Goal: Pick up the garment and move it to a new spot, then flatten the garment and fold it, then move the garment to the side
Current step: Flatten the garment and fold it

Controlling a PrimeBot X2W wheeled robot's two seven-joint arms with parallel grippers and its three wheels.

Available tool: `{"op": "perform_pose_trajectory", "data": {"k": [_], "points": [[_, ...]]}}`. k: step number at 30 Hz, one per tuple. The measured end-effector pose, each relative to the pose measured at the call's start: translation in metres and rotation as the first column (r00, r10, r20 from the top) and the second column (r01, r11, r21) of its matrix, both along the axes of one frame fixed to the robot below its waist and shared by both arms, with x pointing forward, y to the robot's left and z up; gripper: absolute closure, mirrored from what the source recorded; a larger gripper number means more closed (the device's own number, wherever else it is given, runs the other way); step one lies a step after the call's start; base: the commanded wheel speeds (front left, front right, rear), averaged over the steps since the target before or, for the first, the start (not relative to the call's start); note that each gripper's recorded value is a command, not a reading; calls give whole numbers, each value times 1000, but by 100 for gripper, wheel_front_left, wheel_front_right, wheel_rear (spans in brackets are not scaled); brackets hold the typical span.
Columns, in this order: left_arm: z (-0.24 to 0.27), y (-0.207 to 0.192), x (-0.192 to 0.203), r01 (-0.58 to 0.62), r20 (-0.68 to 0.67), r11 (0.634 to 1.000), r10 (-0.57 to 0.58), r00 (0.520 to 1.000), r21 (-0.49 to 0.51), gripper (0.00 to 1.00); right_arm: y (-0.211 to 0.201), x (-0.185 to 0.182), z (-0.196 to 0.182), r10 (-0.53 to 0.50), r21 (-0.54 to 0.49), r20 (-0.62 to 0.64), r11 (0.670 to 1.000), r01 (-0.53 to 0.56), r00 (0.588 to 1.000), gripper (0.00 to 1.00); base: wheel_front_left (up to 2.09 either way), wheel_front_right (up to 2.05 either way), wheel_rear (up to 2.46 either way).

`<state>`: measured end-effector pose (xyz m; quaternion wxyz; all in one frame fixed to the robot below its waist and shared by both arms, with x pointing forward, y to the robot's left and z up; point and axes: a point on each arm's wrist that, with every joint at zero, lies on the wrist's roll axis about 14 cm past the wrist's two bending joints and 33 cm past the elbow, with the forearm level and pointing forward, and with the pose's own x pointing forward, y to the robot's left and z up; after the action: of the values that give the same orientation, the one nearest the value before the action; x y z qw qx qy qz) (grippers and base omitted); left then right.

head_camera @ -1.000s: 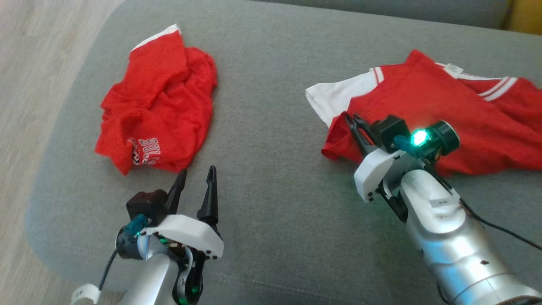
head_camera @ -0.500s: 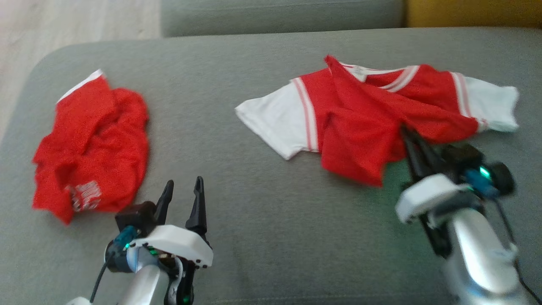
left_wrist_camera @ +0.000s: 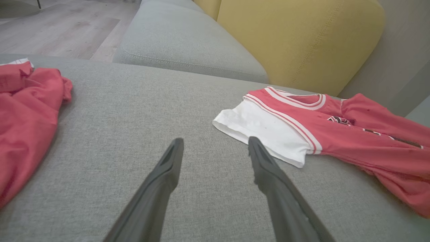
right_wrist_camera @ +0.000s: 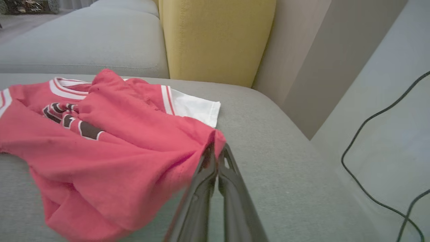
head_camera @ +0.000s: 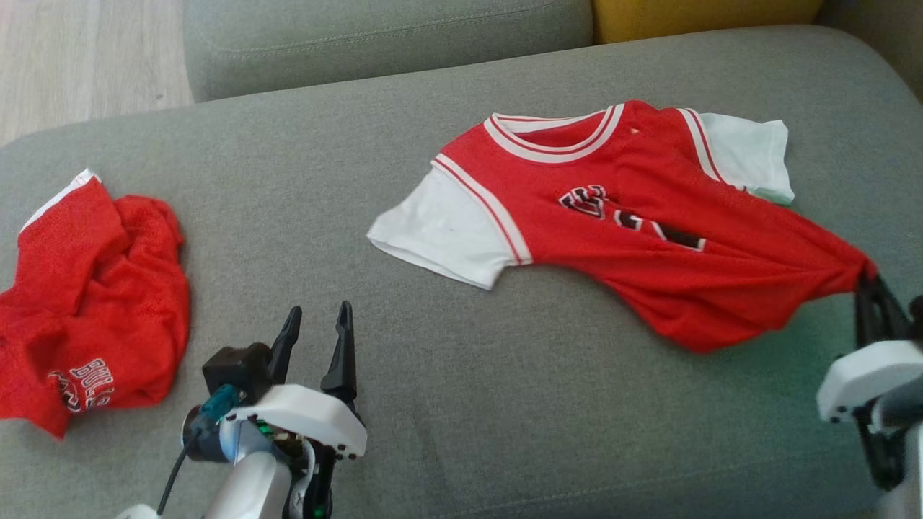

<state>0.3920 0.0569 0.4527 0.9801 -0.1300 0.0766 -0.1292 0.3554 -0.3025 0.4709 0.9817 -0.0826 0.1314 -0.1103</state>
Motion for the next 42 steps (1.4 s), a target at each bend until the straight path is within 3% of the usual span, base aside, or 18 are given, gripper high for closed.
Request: {"op": "perform_pose_trajectory", "data": {"k": [4,5,6,13,20,23,25,31,37,42], "points": [[-1,2,-1,-1,-2,1000,1,1000,-1,0,-10,0,0,-8,-38,-17,999,8,1000,100,0,0,0],[-1,3,-1,-4,-2,1000,4,1000,-1,0,-10,0,0,-8,-38,-18,999,8,1000,67,0,0,0],[-1,4,-1,-6,-2,1000,6,1000,-1,0,-10,0,-3,-13,-34,-32,999,12,999,0,0,0,0],[0,4,-2,-6,3,1000,6,1000,7,0,-16,-6,-12,-50,-43,-66,998,47,997,0,0,0,0],[1,-1,-1,8,6,1000,-8,1000,6,0,2,0,18,-35,-13,110,999,36,993,0,0,0,0],[1,-5,0,19,6,1000,-19,1000,3,0,31,-1,26,24,56,207,998,-36,978,0,0,0,0],[1,-7,2,24,5,1000,-24,1000,0,0,45,-13,13,36,118,206,991,-61,978,0,0,0,0],[-2,-11,3,39,2,999,-39,999,3,0,58,-17,0,57,160,189,983,-88,980,0,0,0,0],[-3,-6,4,27,0,1000,-27,1000,1,0,102,10,9,191,163,212,960,-228,958,0,0,0,0],[-8,6,-2,-2,-16,1000,2,1000,5,0,165,56,28,376,151,221,899,-412,900,0,0,0,0]]}}
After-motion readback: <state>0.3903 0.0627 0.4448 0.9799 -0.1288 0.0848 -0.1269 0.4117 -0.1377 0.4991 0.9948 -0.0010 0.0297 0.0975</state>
